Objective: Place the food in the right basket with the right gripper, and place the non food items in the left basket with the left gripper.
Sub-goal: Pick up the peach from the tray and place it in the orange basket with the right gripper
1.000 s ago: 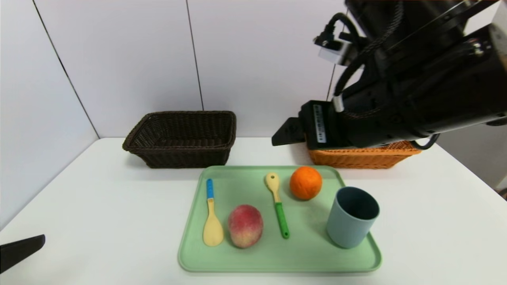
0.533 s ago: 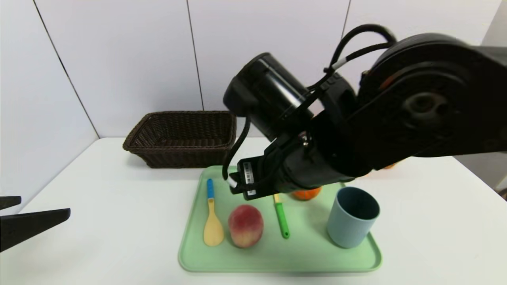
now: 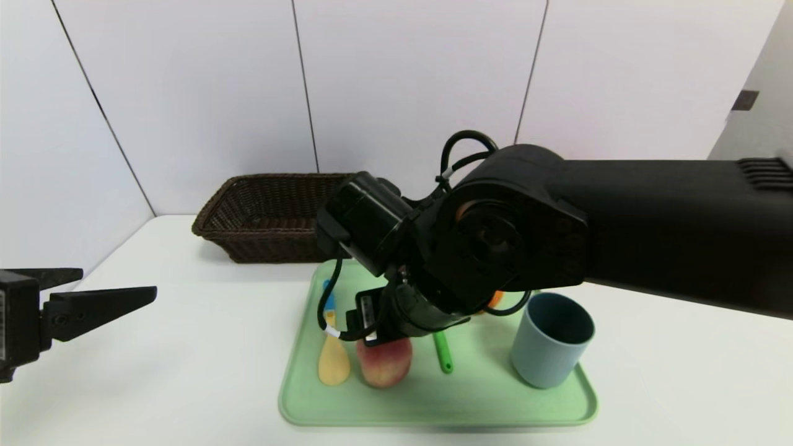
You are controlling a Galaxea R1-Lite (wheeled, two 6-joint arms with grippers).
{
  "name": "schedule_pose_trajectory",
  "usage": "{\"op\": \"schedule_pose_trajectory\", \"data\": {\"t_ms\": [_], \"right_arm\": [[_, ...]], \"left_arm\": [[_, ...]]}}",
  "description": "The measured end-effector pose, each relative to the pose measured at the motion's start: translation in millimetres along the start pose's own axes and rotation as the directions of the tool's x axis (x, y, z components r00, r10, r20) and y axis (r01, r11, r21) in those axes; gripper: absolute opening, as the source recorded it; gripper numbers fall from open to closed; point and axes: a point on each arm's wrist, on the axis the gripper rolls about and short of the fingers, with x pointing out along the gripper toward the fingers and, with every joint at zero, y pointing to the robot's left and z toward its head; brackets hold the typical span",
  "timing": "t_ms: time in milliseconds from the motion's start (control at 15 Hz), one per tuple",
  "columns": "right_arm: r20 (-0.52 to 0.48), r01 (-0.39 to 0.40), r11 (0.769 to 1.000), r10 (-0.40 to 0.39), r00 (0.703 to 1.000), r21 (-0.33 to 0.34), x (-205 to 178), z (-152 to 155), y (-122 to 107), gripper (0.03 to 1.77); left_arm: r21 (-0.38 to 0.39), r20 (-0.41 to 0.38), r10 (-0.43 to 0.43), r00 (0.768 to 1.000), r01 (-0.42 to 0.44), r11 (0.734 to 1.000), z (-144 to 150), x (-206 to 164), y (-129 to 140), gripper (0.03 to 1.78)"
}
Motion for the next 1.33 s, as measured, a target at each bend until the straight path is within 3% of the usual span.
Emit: {"op": "schedule_pose_trajectory", "data": {"t_ms": [1333], "right_arm": [[-0.084,0.017,1.000,-0.017,0.996,-0.003,37,-11,12,1.71]], "left_arm": [[0.013,-0.014,-0.047,0.999,0.047,0.999,-3,12,-5,1.69]]}}
